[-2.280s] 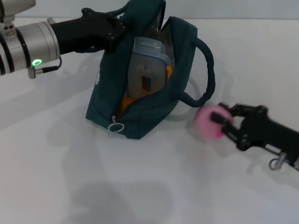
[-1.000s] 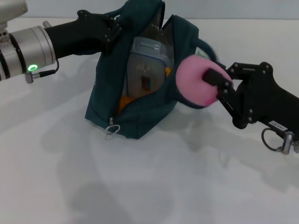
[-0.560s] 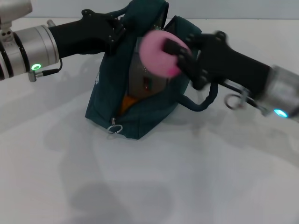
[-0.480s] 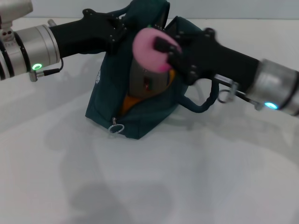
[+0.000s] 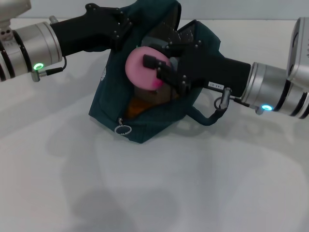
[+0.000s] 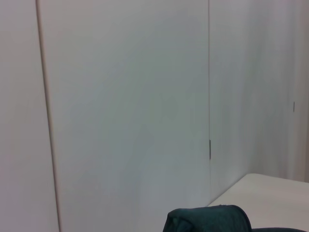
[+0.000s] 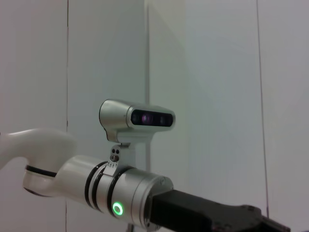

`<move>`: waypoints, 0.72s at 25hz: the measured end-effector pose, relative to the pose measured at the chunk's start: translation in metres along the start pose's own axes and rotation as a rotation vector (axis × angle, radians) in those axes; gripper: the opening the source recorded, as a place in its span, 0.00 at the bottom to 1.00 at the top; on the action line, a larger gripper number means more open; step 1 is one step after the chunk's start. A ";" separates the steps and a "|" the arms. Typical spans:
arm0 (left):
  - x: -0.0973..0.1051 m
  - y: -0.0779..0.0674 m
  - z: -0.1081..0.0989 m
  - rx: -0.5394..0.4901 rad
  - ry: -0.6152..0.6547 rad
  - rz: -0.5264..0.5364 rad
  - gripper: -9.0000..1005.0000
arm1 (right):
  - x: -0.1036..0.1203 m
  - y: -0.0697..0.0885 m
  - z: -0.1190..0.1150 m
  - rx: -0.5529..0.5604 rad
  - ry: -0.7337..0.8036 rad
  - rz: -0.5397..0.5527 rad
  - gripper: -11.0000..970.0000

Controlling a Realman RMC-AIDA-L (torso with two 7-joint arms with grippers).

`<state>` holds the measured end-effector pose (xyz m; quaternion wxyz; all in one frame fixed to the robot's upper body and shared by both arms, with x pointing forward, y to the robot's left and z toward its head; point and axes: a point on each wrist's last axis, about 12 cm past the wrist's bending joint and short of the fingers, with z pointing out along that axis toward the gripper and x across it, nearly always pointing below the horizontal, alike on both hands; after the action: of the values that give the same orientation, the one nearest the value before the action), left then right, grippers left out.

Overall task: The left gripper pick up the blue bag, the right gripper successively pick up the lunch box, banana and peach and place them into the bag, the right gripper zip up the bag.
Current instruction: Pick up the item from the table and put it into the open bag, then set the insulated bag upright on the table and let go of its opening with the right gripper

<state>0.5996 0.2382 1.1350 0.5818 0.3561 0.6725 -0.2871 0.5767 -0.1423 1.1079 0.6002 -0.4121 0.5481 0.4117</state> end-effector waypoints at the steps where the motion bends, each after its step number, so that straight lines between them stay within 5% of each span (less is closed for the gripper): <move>1: 0.000 0.000 0.000 0.000 0.000 0.000 0.05 | 0.001 0.001 -0.001 0.002 0.002 0.003 0.12; 4: 0.001 0.000 0.000 0.000 0.003 0.001 0.05 | 0.004 0.003 -0.005 0.010 0.004 0.014 0.14; 7: 0.001 0.000 -0.001 -0.003 0.006 0.001 0.05 | 0.005 0.003 -0.007 0.021 -0.006 0.019 0.35; 12: 0.002 0.000 -0.001 -0.004 0.010 -0.001 0.05 | 0.004 0.003 -0.014 0.045 -0.023 0.025 0.52; 18: 0.005 0.001 -0.003 -0.012 0.013 -0.008 0.05 | 0.000 0.011 -0.052 -0.051 -0.037 0.084 0.51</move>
<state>0.5983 0.2417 1.1310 0.5784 0.3517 0.6794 -0.2832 0.5498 -0.1884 1.1041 0.5816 -0.3961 0.5433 0.4579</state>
